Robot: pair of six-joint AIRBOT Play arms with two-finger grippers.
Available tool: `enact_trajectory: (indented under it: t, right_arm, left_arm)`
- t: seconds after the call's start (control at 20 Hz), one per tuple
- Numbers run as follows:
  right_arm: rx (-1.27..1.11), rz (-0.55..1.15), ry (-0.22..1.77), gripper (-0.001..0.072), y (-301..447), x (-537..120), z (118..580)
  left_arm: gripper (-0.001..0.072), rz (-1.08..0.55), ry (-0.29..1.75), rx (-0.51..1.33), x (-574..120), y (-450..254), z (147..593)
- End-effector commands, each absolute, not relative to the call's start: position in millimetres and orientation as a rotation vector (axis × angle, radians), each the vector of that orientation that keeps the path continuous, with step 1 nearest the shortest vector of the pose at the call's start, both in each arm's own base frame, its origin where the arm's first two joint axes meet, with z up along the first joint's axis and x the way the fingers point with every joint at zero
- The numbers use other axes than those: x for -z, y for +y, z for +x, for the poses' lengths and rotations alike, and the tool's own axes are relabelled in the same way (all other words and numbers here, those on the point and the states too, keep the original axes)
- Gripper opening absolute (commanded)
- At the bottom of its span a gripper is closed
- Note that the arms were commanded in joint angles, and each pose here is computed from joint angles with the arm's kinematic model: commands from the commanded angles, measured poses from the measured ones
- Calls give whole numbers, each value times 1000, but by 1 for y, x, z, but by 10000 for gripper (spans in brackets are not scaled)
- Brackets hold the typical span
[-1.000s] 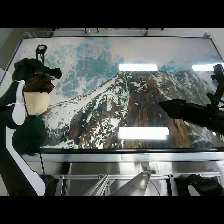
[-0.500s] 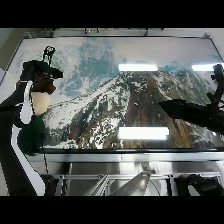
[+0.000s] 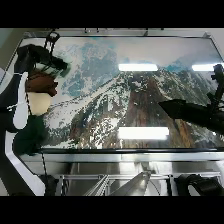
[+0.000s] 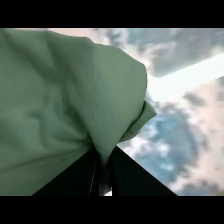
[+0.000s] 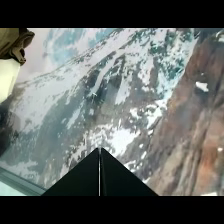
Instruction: Fold the shirts.
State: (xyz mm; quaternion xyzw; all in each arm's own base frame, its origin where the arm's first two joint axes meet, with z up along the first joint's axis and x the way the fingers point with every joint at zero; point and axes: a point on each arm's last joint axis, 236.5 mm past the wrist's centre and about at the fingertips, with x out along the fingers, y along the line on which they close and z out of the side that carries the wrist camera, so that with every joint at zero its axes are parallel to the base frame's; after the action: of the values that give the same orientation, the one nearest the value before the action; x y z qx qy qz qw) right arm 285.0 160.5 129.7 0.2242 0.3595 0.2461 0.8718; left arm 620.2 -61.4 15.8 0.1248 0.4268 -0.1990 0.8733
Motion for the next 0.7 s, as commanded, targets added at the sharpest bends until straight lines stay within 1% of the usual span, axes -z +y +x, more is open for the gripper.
enact_trajectory:
  t: [0.0,0.1,0.2,0.3,0.5,0.65]
  right_arm:
    - [-515,469,751,20,161,-130,285]
    - [-515,469,751,19,161,-130,285]
    - [-515,468,751,19,161,-130,285]
    - [-515,468,751,20,161,-130,285]
    - [-515,468,751,20,161,-130,285]
    - [-515,468,751,20,161,-130,285]
  left_arm:
    - [22,86,827,755,-115,-175,546]
    - [22,47,808,936,-153,-230,494]
    - [22,82,895,1067,-150,-268,438]
    - [22,87,1025,1156,-128,-299,388]
    - [22,84,1301,1242,-52,-341,302]
    - [22,96,1392,1247,-8,-358,265]
